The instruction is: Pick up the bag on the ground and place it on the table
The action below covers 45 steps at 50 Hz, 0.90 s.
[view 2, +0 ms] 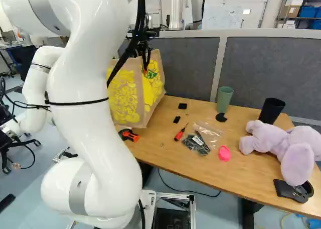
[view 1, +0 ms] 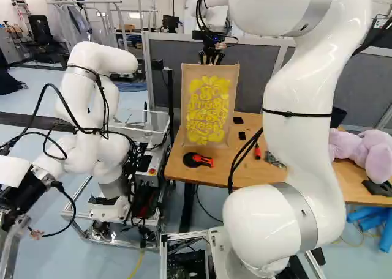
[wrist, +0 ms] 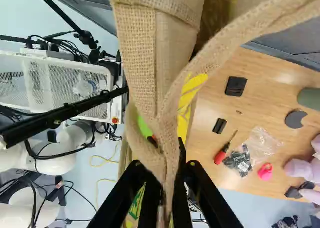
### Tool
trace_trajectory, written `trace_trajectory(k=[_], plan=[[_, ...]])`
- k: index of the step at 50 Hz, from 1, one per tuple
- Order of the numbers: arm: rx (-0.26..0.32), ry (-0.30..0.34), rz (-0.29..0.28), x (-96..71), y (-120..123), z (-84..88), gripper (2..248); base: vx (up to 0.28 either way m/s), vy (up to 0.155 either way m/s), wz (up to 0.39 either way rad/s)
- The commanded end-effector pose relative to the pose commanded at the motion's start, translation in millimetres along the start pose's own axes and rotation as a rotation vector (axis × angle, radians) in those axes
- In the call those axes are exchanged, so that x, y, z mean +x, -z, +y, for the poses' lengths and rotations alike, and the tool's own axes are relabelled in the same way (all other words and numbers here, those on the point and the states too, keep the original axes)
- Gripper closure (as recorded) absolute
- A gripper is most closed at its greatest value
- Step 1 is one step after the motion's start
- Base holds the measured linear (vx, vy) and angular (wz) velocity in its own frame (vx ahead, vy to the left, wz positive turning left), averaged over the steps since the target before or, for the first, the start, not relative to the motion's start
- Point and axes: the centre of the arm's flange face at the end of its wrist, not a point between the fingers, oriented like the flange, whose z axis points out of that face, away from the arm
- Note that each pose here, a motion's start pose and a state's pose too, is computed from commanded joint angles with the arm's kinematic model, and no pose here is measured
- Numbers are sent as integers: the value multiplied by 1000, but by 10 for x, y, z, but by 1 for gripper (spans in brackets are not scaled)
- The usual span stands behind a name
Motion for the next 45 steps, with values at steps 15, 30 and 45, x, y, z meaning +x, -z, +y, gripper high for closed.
trace_trajectory(k=[15,30,45], plan=[[0,-1,3,222,-99,-6,225,0,0,0],[-1,-3,-13,487,-345,-13,225,0,0,0],[-2,-4,-25,671,-538,-17,225,0,0,0]])
